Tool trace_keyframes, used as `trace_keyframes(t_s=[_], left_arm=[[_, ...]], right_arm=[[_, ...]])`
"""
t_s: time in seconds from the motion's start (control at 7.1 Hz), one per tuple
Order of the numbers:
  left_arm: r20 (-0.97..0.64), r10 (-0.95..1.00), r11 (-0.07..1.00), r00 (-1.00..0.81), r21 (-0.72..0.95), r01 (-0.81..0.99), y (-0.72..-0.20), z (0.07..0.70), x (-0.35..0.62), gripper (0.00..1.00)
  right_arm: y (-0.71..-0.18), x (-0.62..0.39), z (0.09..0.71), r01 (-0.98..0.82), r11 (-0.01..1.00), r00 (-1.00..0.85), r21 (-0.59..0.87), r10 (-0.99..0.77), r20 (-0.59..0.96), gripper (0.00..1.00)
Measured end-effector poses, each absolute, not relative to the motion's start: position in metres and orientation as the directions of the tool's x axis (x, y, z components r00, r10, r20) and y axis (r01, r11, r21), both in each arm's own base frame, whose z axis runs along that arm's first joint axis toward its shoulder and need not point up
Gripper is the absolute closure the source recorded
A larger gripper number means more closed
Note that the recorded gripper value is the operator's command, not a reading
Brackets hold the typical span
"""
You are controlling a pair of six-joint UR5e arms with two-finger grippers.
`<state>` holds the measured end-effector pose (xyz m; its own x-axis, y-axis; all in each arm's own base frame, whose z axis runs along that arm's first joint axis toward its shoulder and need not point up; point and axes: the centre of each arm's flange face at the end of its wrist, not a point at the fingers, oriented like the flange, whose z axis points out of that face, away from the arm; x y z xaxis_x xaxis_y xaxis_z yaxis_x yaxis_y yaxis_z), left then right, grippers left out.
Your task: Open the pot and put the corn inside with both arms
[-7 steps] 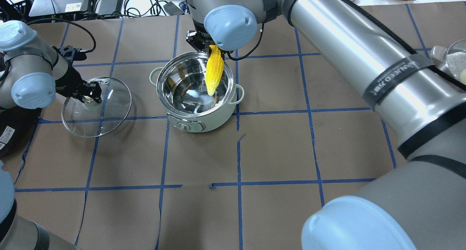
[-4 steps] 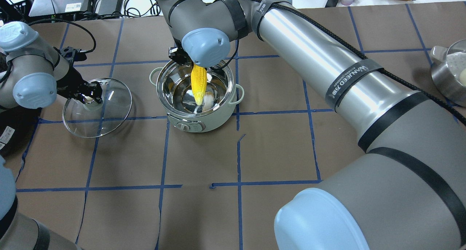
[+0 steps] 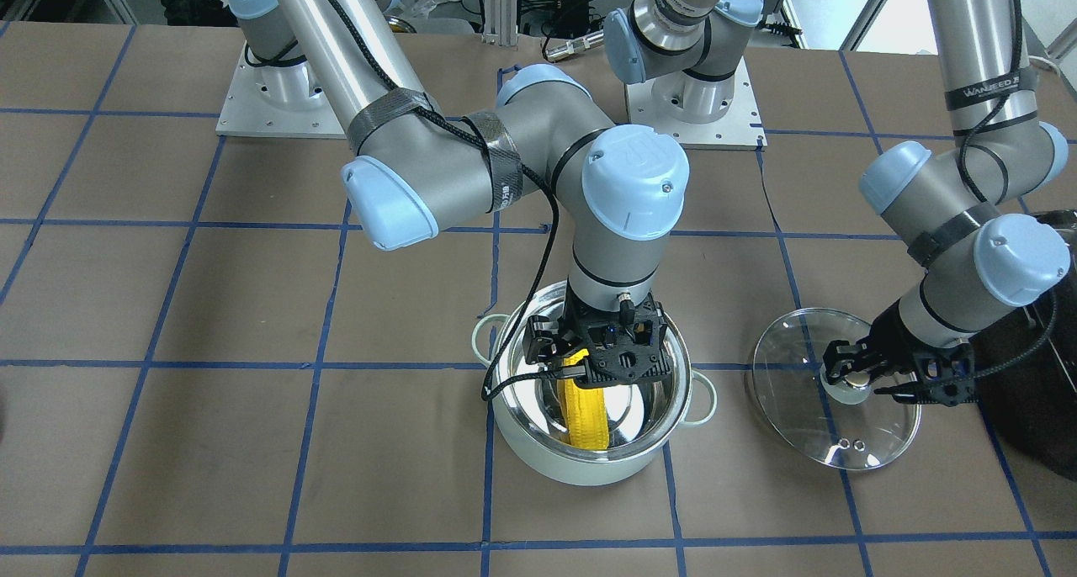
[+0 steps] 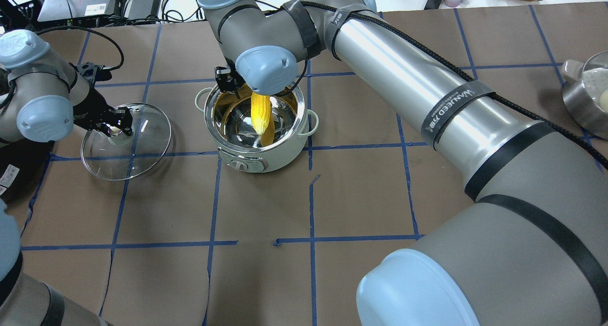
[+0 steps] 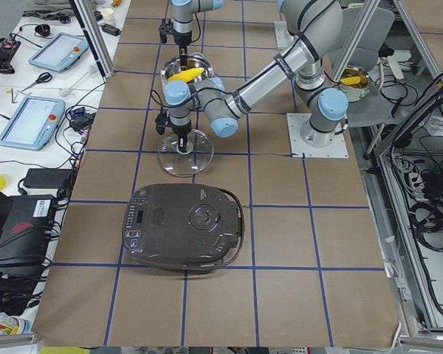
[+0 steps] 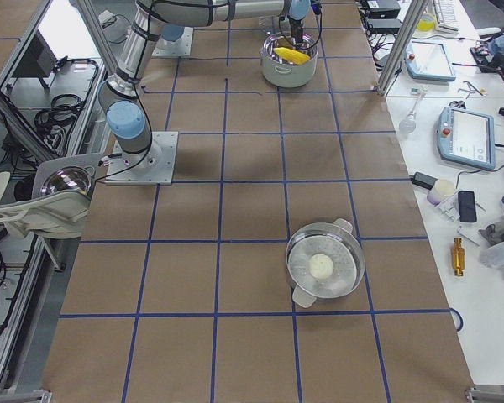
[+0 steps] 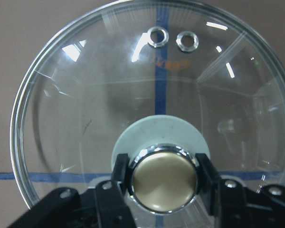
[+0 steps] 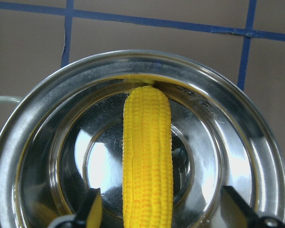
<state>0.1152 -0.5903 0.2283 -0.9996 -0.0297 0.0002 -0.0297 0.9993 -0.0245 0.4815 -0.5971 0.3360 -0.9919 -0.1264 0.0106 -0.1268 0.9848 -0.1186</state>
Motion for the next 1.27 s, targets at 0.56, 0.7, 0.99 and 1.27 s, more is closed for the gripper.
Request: trace_keyframes(t_s=[0.56,0.7,0.99,1.27], left_arm=[[0.005,-0.065,0.998,-0.998,-0.012,-0.065,-0.590,0.221,0.117,0.00],[0.004,-0.067,0.998,-0.998,-0.014,-0.067,-0.590,0.222,0.117,0.00],[-0.005,-0.059,0.998,-0.998,-0.036,-0.058,-0.593,0.244,0.111,0.00],[0.006,-0.060,0.998,-0.998,-0.014,-0.060,-0.597,0.311,0.079,0.00]], right_arm=[[-0.594,0.431,0.383,-0.062,0.991,-0.998,-0.121,-0.065,-0.018,0.00],[-0.596,0.392,0.398,-0.015,0.994,-1.000,-0.112,-0.017,-0.018,0.00],[-0.590,0.302,0.421,0.041,0.995,-0.999,-0.085,0.041,-0.009,0.00],[-0.566,0.222,0.442,0.027,0.999,-1.000,-0.026,0.027,0.009,0.00]])
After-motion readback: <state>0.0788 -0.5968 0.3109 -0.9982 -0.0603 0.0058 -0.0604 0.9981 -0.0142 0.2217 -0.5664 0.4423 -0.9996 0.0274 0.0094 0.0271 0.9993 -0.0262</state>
